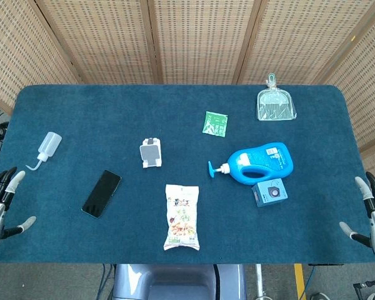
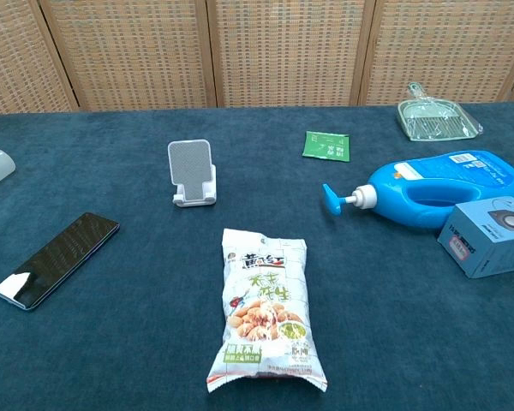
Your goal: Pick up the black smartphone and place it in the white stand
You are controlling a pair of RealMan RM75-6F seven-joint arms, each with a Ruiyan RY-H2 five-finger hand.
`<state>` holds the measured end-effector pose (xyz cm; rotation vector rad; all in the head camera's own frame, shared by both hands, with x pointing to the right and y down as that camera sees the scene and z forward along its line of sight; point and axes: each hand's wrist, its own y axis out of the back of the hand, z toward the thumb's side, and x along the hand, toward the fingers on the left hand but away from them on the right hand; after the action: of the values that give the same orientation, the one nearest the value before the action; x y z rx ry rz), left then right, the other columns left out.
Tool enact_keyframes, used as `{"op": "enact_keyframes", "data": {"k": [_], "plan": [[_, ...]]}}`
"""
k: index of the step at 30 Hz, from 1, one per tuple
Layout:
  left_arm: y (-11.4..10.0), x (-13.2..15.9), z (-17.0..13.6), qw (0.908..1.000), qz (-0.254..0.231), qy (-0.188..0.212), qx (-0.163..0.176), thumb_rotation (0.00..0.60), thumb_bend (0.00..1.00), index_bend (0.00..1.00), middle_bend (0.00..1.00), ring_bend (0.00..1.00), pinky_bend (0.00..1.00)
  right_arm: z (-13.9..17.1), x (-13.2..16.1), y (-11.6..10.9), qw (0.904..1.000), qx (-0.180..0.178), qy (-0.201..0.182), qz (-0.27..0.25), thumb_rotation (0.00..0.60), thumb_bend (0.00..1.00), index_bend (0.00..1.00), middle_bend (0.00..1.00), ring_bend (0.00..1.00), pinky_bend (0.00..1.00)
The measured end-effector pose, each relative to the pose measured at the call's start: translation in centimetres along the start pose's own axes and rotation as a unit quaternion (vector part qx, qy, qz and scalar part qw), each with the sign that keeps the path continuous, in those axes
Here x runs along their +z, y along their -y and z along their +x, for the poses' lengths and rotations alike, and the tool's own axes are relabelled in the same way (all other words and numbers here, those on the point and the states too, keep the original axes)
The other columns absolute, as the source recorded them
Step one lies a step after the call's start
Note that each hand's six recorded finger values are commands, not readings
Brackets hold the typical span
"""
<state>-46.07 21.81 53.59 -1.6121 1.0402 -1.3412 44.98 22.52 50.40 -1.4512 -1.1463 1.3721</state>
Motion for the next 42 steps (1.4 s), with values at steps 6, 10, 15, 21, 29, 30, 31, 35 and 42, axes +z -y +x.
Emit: {"op": "enact_keyframes", "data": {"k": [6,10,15,21,29,30,31,35,42], "plan": [[0.1,0.1,0.1,1.0000,0.001,-0.001,-0.001,0.600,0.00,0.00,0.00,0.00,0.00,0.0,-0.1,-0.1,1.0000,-0.001,0.002,-0.003,0.600,0.05,0.00,0.00,0.00,0.00],[0.1,-0.1,0.1,1.0000,0.001,-0.003,-0.002,0.600,0.00,0.00,0.00,0.00,0.00,-0.1,-0.3,-0.2,1.0000,-0.002,0.004,-0.004,0.600,0.05,0.00,0.00,0.00,0.00],[0.5,-0.6,0.4,0.9998,0.008,-0.010,-0.013,0.600,0.00,0.00,0.00,0.00,0.00,-0.1,-0.4,-0.3,1.0000,-0.003,0.005,-0.006,0.600,0.05,0.00,0.00,0.00,0.00],[2.5,-1.9,2.5,0.9983,0.015,-0.029,-0.048,0.600,0.00,0.00,0.00,0.00,0.00,-0.1,-0.5,-0.3,0.9999,-0.003,0.008,-0.011,0.600,0.05,0.00,0.00,0.00,0.00],[6.7,-2.2,6.7,0.9971,-0.028,-0.013,-0.070,0.600,0.00,0.00,0.00,0.00,0.00,-0.3,-0.8,-0.3,0.9997,0.003,0.011,-0.019,0.600,0.05,0.00,0.00,0.00,0.00],[7.5,-2.1,7.4,0.9968,-0.033,-0.010,-0.073,0.600,0.00,0.00,0.00,0.00,0.00,-0.4,-0.9,-0.3,0.9997,0.004,0.012,-0.020,0.600,0.05,0.00,0.00,0.00,0.00],[8.1,-1.8,8.0,0.9965,-0.037,-0.008,-0.074,0.600,0.00,0.00,0.00,0.00,0.00,-0.4,-1.0,-0.3,0.9997,0.004,0.012,-0.022,0.600,0.05,0.00,0.00,0.00,0.00],[10.0,-0.4,9.9,0.9955,-0.058,0.004,-0.075,0.600,0.00,0.00,0.00,0.00,0.00,-0.5,-1.2,-0.4,0.9995,0.004,0.015,-0.026,0.600,0.05,0.00,0.00,0.00,0.00],[12.6,0.8,11.0,0.9930,-0.070,0.006,-0.096,0.600,0.00,0.00,0.00,0.00,0.00,-0.6,-1.5,-0.5,0.9992,0.005,0.018,-0.034,0.600,0.04,0.00,0.00,0.00,0.00]]}}
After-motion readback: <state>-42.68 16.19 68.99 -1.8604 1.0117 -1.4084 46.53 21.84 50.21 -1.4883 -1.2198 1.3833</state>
